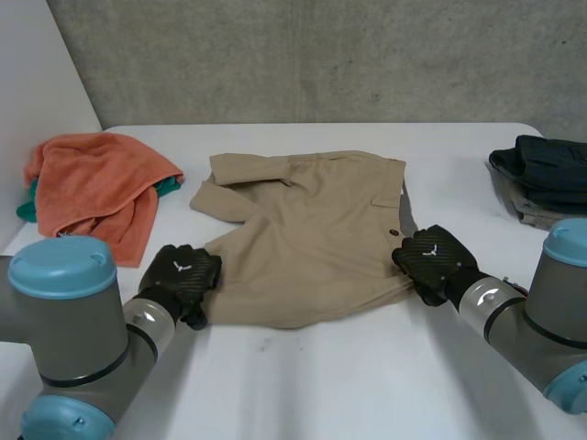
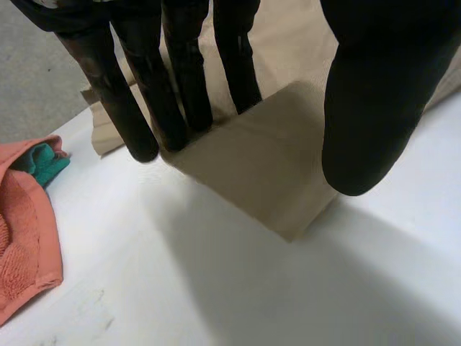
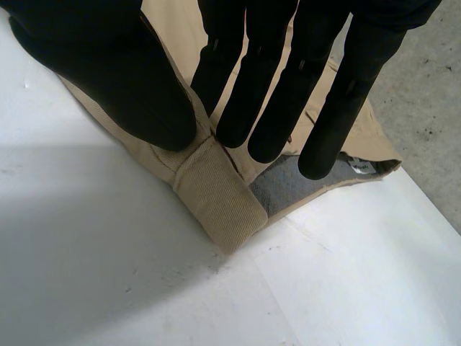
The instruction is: Fold the laundry.
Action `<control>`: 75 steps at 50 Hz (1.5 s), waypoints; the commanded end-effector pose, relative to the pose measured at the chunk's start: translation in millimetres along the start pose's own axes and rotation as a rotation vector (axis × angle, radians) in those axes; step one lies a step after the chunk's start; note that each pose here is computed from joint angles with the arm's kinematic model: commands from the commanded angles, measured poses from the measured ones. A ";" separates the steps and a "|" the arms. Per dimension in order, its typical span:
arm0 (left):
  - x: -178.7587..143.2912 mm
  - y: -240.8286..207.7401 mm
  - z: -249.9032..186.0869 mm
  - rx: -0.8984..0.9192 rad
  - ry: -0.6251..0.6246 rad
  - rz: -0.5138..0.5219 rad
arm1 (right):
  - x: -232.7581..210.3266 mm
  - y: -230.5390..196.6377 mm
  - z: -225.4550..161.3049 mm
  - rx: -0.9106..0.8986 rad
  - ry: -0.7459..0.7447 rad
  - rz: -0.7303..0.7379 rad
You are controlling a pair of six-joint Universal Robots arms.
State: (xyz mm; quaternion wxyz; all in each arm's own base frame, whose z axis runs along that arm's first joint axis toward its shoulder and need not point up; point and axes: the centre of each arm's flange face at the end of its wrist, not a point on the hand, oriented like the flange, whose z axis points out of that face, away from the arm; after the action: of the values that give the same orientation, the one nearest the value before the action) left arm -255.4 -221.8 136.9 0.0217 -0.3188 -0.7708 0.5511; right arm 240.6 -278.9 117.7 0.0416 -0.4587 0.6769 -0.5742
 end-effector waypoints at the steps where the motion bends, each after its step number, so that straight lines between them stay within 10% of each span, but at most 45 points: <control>1: 3.3 5.2 7.2 0.002 0.003 0.051 | 1.1 -0.5 1.4 -0.004 0.011 0.002; 22: -11.4 -84.8 -68.7 0.232 -0.017 0.032 | 38.7 -73.9 -64.4 -0.078 0.042 -0.077; 34: 2.2 -76.6 -135.9 -0.032 0.145 0.085 | 39.5 -98.4 -124.7 -0.200 -0.041 -0.211; 46: 25.4 -57.4 -43.4 -0.063 0.156 0.103 | 40.7 -60.0 -69.5 -0.238 -0.061 -0.186; 53: -35.7 -160.7 48.2 0.418 -0.146 0.163 | 107.3 -113.9 -5.9 0.049 0.306 -0.091; 63: -96.1 -306.0 17.7 1.143 -0.498 0.133 | 175.7 -239.6 -18.8 0.730 0.746 -0.092; 75: -77.0 -246.6 50.7 0.914 -0.354 0.090 | 151.4 -204.5 20.8 0.610 0.643 -0.053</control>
State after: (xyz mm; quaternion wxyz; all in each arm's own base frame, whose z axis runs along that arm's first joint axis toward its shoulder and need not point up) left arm -329.3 -346.1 411.1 0.0007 -0.1704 -0.3423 0.9240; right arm 276.8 -367.8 393.4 -0.0587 -0.2067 0.3814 -0.8991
